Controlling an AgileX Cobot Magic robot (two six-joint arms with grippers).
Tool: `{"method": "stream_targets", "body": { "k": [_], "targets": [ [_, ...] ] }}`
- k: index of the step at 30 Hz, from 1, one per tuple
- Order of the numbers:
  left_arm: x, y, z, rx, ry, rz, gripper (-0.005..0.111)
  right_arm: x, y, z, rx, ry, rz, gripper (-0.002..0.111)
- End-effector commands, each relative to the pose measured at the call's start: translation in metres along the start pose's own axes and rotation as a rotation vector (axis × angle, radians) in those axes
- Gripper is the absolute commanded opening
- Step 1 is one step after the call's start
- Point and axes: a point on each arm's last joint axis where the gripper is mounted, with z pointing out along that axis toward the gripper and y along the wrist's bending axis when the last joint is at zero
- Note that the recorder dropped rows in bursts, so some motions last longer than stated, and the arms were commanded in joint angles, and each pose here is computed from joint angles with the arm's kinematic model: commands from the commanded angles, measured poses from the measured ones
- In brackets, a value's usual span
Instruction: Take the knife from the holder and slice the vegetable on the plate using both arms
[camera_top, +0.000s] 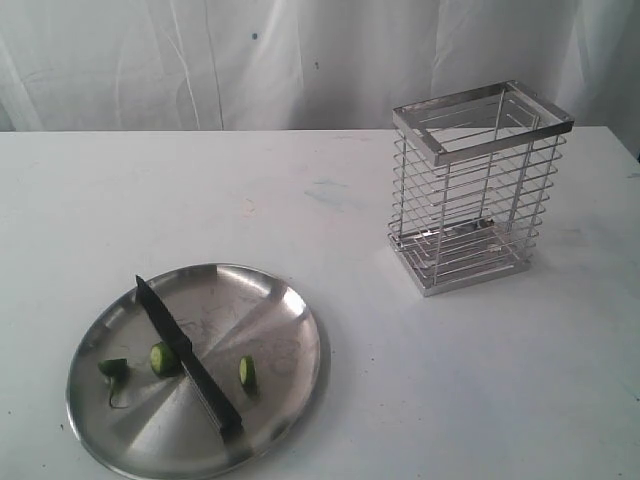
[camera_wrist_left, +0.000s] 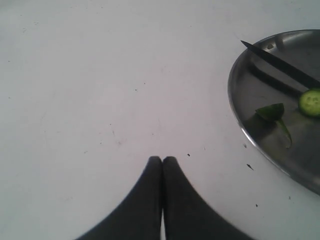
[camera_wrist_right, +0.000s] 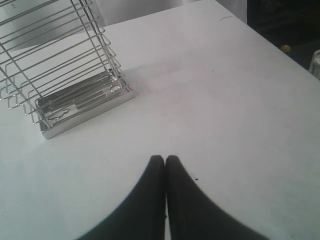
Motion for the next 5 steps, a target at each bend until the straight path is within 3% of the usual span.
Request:
{"method": "stream_targets", "body": {
  "k": [1,5],
  "targets": [
    [0.0035,-0.0003,0.0002,0.001,0.026,-0.006,0.000,-0.0008,-0.0005,-0.0005,0.009,-0.009,-0.001,0.000],
    [0.0035,-0.0003,0.0002,0.001,0.026,-0.006,0.000,-0.0008,-0.0005,-0.0005,0.009,-0.009,-0.001,0.000]
  ]
}}
